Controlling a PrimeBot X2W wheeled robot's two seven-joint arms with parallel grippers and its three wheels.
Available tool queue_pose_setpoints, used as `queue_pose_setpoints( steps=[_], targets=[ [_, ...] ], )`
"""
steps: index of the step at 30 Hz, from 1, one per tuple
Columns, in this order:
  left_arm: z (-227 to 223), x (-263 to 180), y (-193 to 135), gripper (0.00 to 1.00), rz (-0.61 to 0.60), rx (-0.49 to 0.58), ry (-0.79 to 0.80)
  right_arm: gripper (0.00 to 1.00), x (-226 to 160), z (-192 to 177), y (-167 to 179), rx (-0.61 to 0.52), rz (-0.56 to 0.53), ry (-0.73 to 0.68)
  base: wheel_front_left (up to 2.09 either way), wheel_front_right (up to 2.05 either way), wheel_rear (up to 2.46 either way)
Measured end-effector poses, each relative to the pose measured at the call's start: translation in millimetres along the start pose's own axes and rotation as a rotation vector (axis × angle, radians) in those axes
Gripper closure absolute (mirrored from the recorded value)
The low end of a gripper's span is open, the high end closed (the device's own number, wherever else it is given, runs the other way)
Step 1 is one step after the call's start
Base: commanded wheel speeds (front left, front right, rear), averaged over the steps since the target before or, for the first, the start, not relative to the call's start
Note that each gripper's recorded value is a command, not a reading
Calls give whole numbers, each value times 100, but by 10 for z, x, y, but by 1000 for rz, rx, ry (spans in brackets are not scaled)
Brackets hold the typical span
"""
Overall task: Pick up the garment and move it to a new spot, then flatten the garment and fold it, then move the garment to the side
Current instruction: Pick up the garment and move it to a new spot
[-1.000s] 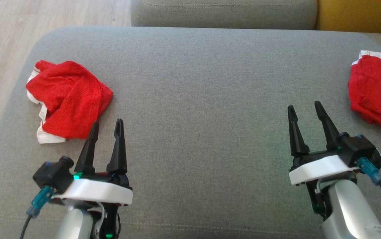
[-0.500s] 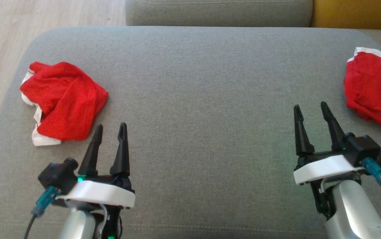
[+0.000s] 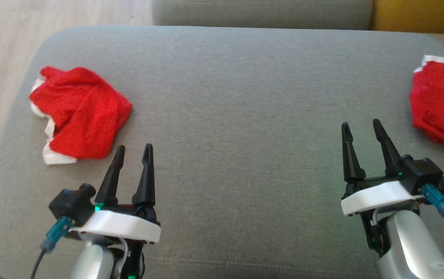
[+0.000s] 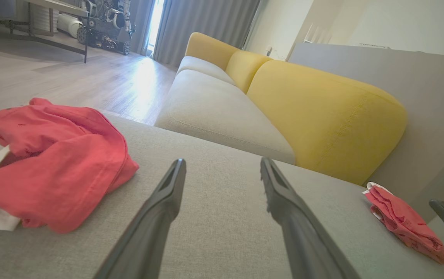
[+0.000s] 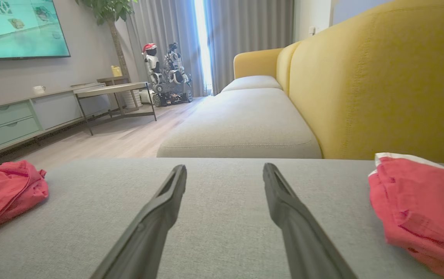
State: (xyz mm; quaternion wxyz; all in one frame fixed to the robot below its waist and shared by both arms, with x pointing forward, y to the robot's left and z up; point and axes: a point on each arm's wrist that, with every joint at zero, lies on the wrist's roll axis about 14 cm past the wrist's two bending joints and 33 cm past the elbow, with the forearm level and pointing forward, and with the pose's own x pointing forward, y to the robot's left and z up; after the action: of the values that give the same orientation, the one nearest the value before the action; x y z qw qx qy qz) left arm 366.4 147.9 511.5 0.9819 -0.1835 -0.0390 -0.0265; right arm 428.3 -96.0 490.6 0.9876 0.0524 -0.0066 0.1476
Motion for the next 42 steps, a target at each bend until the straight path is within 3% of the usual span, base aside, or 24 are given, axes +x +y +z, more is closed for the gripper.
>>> queue_pose_setpoints(
  steps=[5, 11, 25, 34, 42],
  targets=[
    [116, -62, 195, 0, 66, 12, -32, 0, 102, -49, 215, 6, 64, 10, 0, 0, 0],
    [349, -270, 535, 0, 189, 32, -95, 0, 256, -130, 756, 13, 220, 31, 0, 0, 0],
    [741, -1123, 1194, 0, 486, 65, -217, 0, 291, -150, 1879, 58, 526, 49, 0, 0, 0],
    [748, -1132, 1199, 0, 492, 63, -219, 0, 273, -274, 1891, 64, 530, 88, 0, 0, 0],
    [717, -896, 1226, 0, 458, 124, -182, 0, 395, -317, 1572, 43, 443, 88, 0, 0, 0]
  ],
)
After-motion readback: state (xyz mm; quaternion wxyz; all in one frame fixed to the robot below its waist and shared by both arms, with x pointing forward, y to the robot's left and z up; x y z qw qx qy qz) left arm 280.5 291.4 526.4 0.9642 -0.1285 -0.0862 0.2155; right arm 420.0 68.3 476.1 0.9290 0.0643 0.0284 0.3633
